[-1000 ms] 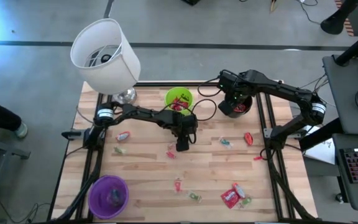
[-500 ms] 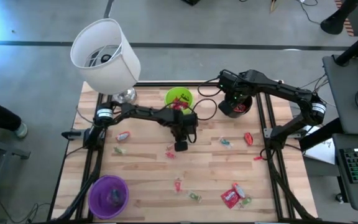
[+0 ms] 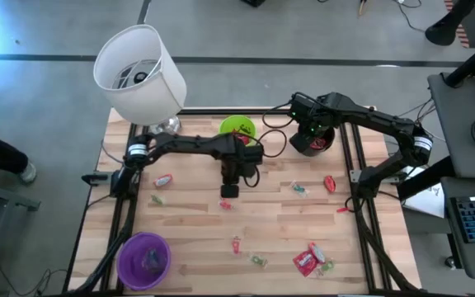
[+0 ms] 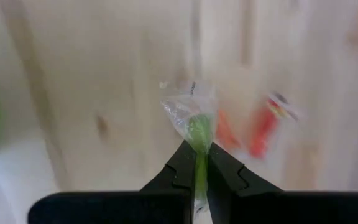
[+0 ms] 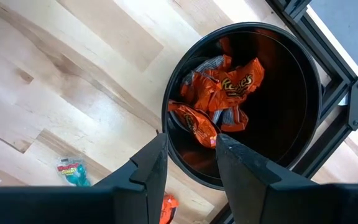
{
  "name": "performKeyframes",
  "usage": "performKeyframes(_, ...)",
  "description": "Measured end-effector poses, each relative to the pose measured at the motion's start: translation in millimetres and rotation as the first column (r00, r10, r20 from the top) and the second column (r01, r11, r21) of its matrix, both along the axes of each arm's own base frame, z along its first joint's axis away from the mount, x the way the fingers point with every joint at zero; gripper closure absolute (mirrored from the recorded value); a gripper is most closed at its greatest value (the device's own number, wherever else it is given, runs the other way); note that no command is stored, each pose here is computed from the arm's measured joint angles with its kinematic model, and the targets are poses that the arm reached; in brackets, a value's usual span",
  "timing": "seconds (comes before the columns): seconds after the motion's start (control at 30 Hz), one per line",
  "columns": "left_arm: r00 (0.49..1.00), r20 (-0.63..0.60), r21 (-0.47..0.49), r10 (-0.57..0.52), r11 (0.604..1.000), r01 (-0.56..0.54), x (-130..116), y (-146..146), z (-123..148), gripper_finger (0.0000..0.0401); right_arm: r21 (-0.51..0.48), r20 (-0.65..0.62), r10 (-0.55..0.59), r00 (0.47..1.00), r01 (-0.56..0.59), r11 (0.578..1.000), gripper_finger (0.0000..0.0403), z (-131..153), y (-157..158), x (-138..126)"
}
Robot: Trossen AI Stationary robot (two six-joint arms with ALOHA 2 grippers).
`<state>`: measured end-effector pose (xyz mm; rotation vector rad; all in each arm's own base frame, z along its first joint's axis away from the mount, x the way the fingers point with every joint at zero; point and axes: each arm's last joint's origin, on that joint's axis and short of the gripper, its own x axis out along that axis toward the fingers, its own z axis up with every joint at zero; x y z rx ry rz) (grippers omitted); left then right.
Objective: Sort candy
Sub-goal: Put the green gummy candy into the violet bucket
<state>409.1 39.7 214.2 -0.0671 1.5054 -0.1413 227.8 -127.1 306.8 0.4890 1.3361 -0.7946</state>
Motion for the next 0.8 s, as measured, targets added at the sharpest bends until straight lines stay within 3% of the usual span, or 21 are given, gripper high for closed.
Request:
performKeyframes(0.13,0.999,-0.035,-0.086,-0.020,0.996,0.017,-8.3,-3.7,11.6,0.0401,-0.001,-0.004,0.011,1.000,-0.011,1.000,0.0273,-0.2,0.0,-0.1)
performKeyframes(0.3,1.000,-0.010,-0.097,0.013,0.995,-0.014,-19.7,-8.4,35.0,0.0401,-0.002,-0.014,0.047,0.999,-0.047,0.999,0.0273,-1.0,-0.1,-0.2)
performKeyframes(0.6,0.985,0.043,-0.113,0.170,0.980,-0.164,-51.9,-24.7,86.6,0.0401,-0.002,-0.034,0.126,0.991,-0.126,0.992,0.0273,-1.9,-0.1,-0.1)
performKeyframes(0.8,0.953,0.035,-0.130,0.301,0.947,-0.294,-82.4,-43.9,110.9,0.0401,-0.001,-0.044,0.169,0.985,-0.169,0.986,0.0273,-2.0,-0.1,-0.2)
